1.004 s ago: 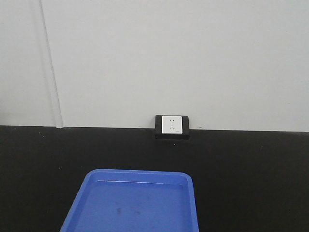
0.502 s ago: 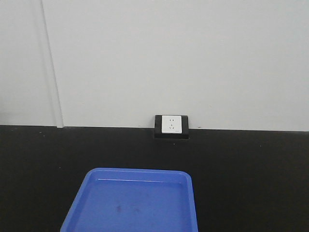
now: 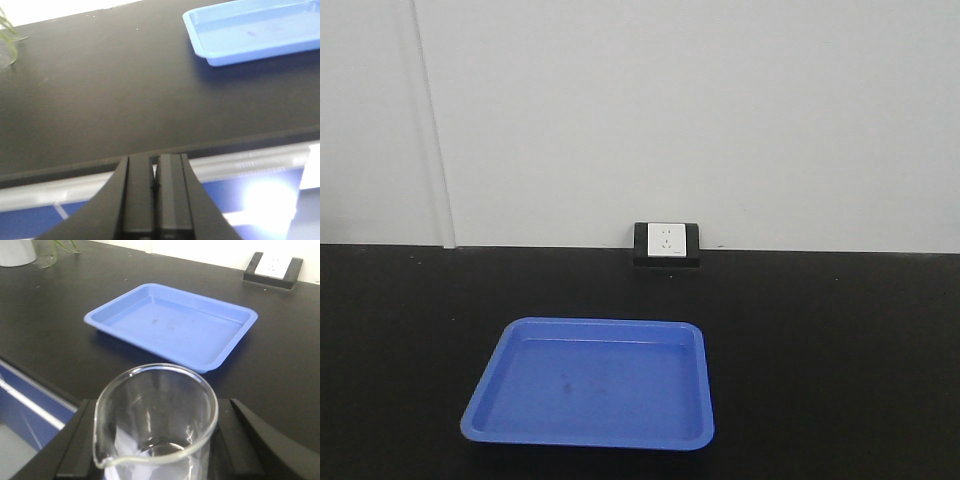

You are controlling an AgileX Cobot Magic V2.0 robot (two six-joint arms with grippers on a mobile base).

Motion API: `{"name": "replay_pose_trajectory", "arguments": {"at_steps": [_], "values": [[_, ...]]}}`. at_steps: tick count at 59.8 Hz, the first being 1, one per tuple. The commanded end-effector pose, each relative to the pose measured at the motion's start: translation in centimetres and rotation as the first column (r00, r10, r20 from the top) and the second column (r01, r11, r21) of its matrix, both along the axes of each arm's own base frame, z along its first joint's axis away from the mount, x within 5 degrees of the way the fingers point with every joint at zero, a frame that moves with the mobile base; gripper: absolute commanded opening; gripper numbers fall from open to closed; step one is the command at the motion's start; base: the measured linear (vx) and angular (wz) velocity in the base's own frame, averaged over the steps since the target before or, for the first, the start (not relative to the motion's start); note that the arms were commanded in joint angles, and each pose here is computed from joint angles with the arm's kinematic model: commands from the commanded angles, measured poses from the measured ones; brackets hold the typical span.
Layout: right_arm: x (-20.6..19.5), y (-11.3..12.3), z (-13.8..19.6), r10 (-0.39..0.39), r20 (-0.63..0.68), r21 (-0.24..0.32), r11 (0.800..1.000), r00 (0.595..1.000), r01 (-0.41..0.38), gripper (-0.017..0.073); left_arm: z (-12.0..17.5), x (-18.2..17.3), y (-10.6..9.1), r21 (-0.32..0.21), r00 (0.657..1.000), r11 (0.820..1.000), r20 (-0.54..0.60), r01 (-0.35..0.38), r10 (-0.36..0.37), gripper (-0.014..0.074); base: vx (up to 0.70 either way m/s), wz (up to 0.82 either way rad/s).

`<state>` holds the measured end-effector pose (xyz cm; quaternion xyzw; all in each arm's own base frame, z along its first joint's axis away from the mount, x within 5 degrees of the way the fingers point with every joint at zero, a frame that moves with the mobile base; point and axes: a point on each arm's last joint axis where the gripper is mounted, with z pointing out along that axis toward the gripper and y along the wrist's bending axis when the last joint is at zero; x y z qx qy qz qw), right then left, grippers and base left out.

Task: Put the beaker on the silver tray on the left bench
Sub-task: 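Drive the base to the bench with the silver tray, holding the beaker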

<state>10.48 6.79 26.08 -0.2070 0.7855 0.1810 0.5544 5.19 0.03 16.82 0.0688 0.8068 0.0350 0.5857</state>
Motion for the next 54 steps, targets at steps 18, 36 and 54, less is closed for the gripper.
{"name": "replay_pose_trajectory", "arguments": {"at_steps": [18, 36, 54], "values": [[0.28, 0.16, 1.8, 0.002, 0.106, 0.049, 0.999, 0.994, -0.007, -0.0014, 0.08, 0.2, -0.12, -0.007, 0.998, 1.0, 0.069, 0.013, -0.012, 0.0001, -0.22, 0.06], [0.28, 0.16, 1.8, 0.002, 0.106, 0.049, 0.999, 0.994, -0.007, -0.0014, 0.08, 0.2, -0.12, -0.007, 0.998, 1.0, 0.069, 0.013, -0.012, 0.0001, -0.25, 0.13], [0.28, 0.16, 1.8, 0.002, 0.106, 0.049, 0.999, 0.994, -0.007, -0.0014, 0.08, 0.2, -0.12, -0.007, 0.998, 1.0, 0.069, 0.013, -0.012, 0.0001, -0.29, 0.2]]}}
